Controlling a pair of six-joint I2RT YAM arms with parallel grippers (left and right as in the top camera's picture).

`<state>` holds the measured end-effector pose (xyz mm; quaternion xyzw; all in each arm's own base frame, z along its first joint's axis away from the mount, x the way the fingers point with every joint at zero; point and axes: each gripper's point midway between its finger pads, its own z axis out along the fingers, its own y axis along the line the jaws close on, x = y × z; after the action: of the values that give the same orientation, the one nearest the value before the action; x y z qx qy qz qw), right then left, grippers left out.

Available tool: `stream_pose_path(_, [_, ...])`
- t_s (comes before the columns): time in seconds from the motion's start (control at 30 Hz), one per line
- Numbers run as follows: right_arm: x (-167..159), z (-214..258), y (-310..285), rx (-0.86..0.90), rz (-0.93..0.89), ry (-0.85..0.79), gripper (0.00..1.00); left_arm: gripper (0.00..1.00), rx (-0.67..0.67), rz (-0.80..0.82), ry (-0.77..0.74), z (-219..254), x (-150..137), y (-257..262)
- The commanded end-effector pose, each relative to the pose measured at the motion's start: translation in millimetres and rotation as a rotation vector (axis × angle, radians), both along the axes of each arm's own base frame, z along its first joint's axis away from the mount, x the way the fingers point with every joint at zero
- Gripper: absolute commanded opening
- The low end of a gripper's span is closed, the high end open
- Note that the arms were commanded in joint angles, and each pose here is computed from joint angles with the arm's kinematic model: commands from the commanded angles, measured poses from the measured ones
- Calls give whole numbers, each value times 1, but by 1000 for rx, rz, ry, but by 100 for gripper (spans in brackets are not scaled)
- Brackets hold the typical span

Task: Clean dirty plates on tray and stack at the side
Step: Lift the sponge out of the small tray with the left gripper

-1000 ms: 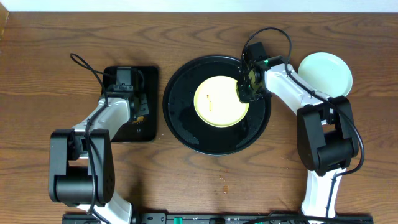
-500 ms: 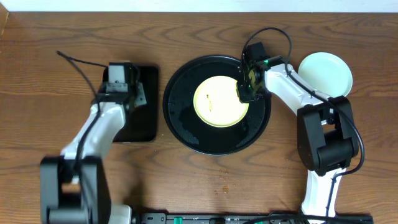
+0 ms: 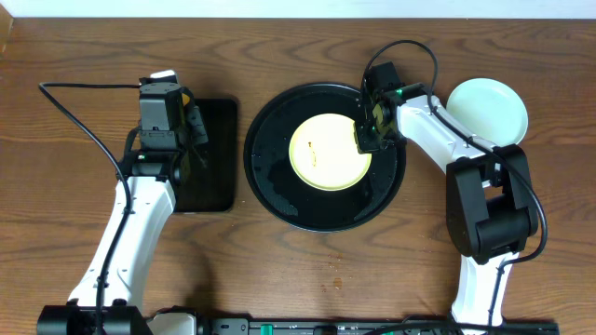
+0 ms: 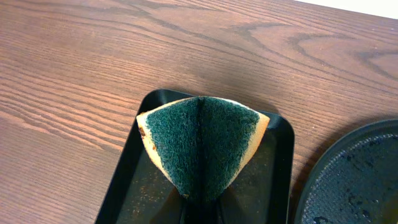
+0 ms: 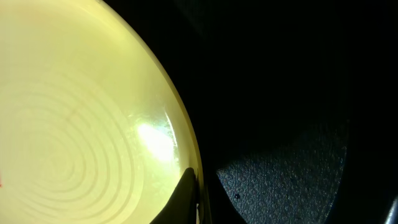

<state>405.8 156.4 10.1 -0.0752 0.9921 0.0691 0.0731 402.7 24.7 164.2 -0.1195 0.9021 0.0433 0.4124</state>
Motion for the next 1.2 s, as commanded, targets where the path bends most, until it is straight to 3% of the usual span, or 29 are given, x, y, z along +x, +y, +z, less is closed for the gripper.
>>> stream_pose_path(0.0, [-2, 5, 2, -1, 12, -9, 1, 7, 19, 30, -39, 16, 4, 7])
stream_pose_path(0.73, [-2, 5, 2, 0, 12, -10, 7, 7, 15, 31, -6, -5, 8, 7])
stream_pose_path(0.97, [-2, 5, 2, 0, 12, -9, 8, 8, -91, -14, 161, -59, -5, -12])
stream_pose_path(1.17, [-2, 5, 2, -1, 12, -9, 9, 8, -104, -20, 310, -116, -9, -15])
